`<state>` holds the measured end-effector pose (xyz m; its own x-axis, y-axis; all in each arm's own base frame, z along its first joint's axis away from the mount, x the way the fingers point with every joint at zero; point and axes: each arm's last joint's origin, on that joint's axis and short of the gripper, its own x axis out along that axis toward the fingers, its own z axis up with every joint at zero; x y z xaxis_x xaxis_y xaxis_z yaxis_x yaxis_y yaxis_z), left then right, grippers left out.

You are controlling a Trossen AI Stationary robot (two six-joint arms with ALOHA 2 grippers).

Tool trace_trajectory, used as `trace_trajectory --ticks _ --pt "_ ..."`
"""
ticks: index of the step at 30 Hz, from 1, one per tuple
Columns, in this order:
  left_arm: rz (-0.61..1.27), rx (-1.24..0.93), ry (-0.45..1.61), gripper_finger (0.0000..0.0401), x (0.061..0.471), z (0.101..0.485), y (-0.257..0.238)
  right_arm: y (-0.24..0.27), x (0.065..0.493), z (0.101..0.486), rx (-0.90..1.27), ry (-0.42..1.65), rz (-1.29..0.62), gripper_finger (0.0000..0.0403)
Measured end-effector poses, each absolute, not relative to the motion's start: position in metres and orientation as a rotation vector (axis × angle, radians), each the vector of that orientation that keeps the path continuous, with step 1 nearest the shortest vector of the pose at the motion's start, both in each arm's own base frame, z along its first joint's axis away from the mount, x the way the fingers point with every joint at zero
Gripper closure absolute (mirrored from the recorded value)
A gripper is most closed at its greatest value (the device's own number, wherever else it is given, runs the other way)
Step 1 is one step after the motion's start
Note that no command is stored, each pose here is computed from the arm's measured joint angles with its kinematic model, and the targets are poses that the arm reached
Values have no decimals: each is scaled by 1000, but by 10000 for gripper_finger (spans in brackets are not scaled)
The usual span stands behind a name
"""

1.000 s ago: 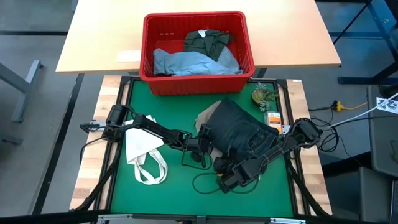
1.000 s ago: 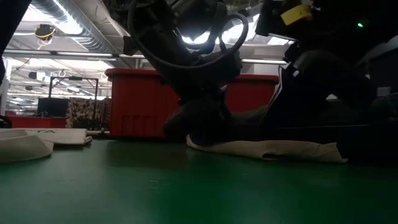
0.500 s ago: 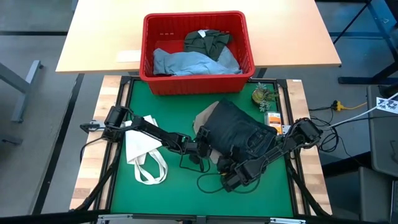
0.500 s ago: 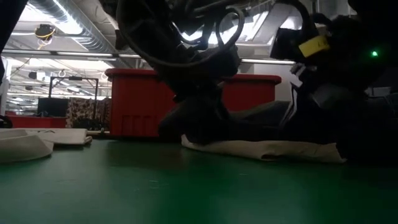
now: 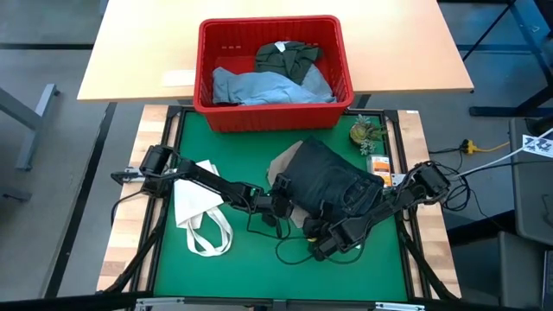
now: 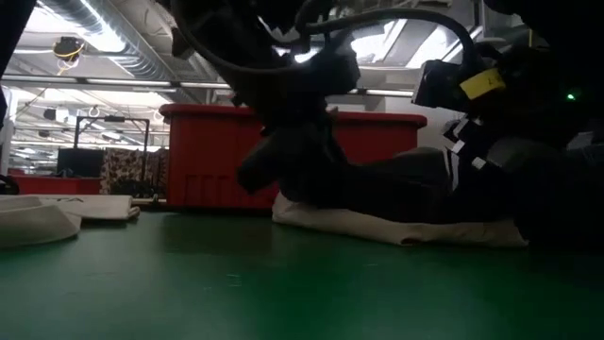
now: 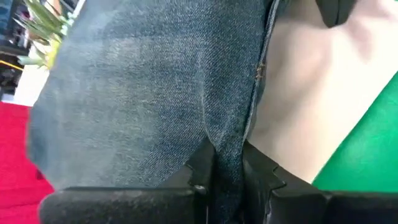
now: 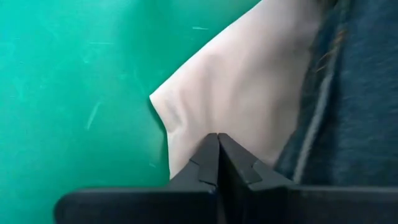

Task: Fold Laundry from Bin
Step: Stack the dark blue jeans on top of the gray shorts

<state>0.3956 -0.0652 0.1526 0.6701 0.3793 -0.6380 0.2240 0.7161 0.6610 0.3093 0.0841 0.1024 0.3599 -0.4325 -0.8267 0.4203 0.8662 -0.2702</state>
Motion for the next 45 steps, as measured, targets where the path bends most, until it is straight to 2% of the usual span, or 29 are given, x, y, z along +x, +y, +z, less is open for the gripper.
trace_trajectory --ticks 10,18,30,36,40,45 --pt "126 847 819 361 389 181 -60 87 308 106 -8 1193 -468 398" --pt "122 843 935 361 374 189 -55 95 306 117 -42 1313 -421 398" --pt "33 828 945 361 360 186 -93 99 301 117 -23 1349 -424 398" --pt "26 680 972 361 352 183 -105 98 299 118 -21 1382 -416 398" --pt "-57 553 988 361 348 181 -116 98 297 120 -20 1400 -418 398" --pt "-90 513 1002 361 343 180 -126 100 302 129 -26 1415 -422 398"
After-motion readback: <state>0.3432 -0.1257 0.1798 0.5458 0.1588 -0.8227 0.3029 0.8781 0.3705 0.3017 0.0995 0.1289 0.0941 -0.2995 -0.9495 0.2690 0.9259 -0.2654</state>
